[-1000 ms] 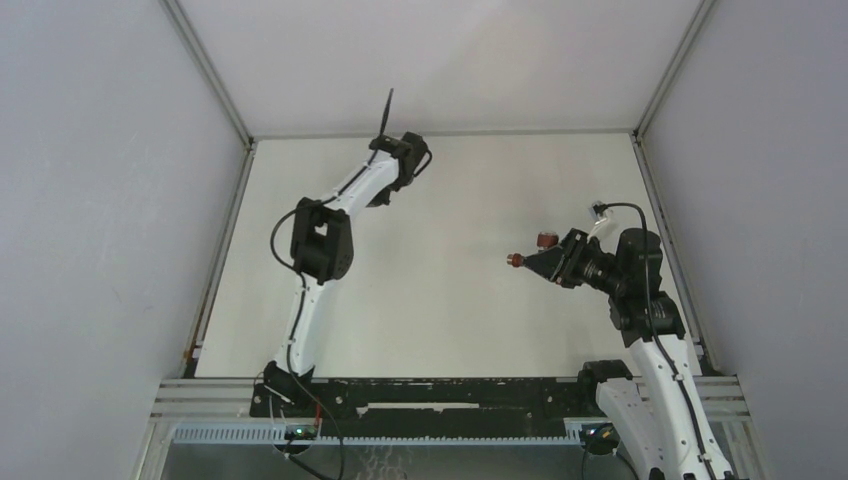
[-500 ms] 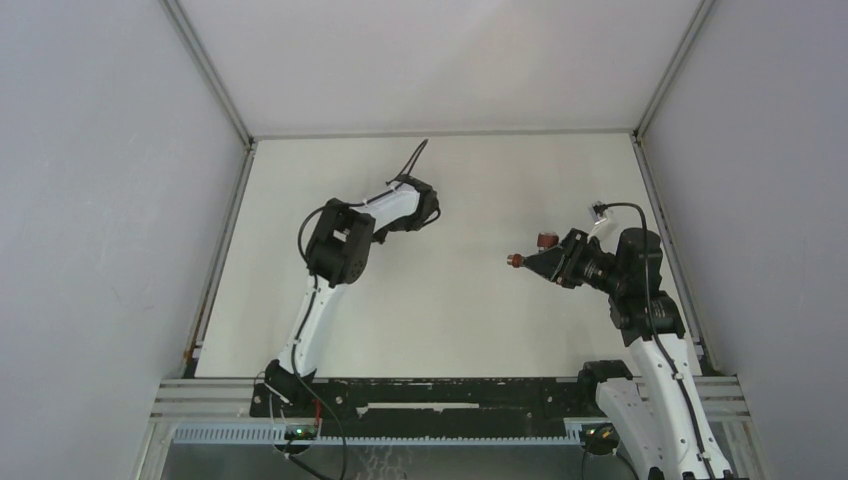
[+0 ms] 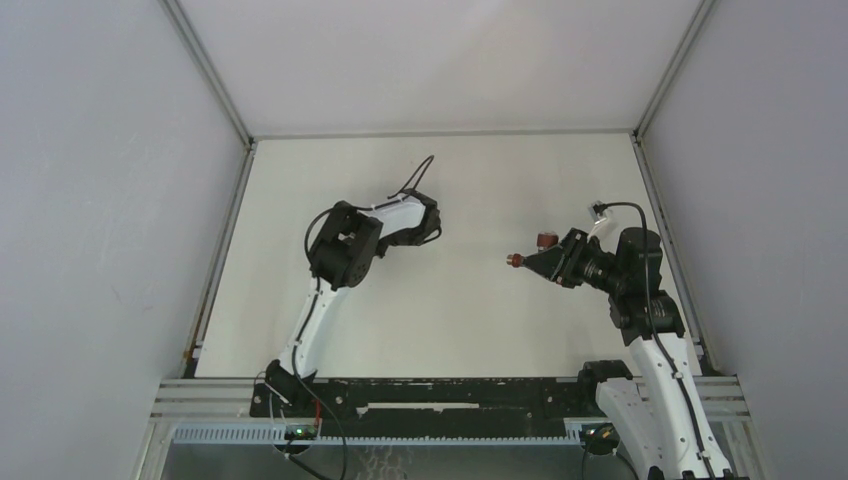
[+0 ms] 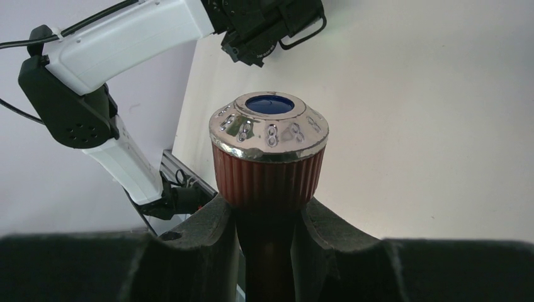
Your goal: Install the water faucets
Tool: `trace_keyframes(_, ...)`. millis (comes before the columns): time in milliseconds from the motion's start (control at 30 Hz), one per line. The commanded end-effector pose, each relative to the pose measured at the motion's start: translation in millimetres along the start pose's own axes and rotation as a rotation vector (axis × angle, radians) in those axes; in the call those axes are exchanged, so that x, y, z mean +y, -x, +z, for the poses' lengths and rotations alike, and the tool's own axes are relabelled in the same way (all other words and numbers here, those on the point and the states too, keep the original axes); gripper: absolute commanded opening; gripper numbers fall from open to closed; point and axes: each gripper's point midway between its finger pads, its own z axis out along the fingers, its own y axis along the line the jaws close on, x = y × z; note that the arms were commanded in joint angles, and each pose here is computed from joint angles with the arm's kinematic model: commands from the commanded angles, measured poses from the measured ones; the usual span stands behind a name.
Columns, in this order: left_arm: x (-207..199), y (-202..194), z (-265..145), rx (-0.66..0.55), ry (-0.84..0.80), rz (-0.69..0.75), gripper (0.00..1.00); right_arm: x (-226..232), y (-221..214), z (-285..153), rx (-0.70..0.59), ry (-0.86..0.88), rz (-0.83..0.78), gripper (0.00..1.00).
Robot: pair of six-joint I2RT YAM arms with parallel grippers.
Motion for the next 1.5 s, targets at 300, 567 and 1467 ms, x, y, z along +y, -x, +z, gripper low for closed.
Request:
trace_keyframes(300,-14.5,-8.6,-16.3,-0.008,-0.03,-0.012,0.0,23.1,20.8,-4.8,-0.057,0.064,-0.06,0.0)
trace_keyframes(567,-23.8,-11.8,-16.1,0.012,-0.052,0.003,0.06,20.9,19.8,-4.4,-0.053,0.056,-0.06,0.0)
trace_keyframes(1467,-32.5,-8.0,-27.3,-0.005,-0.083,0.019,0.31,21.5,19.2,-5.0,-0.052,0.059,-0.065,0.0)
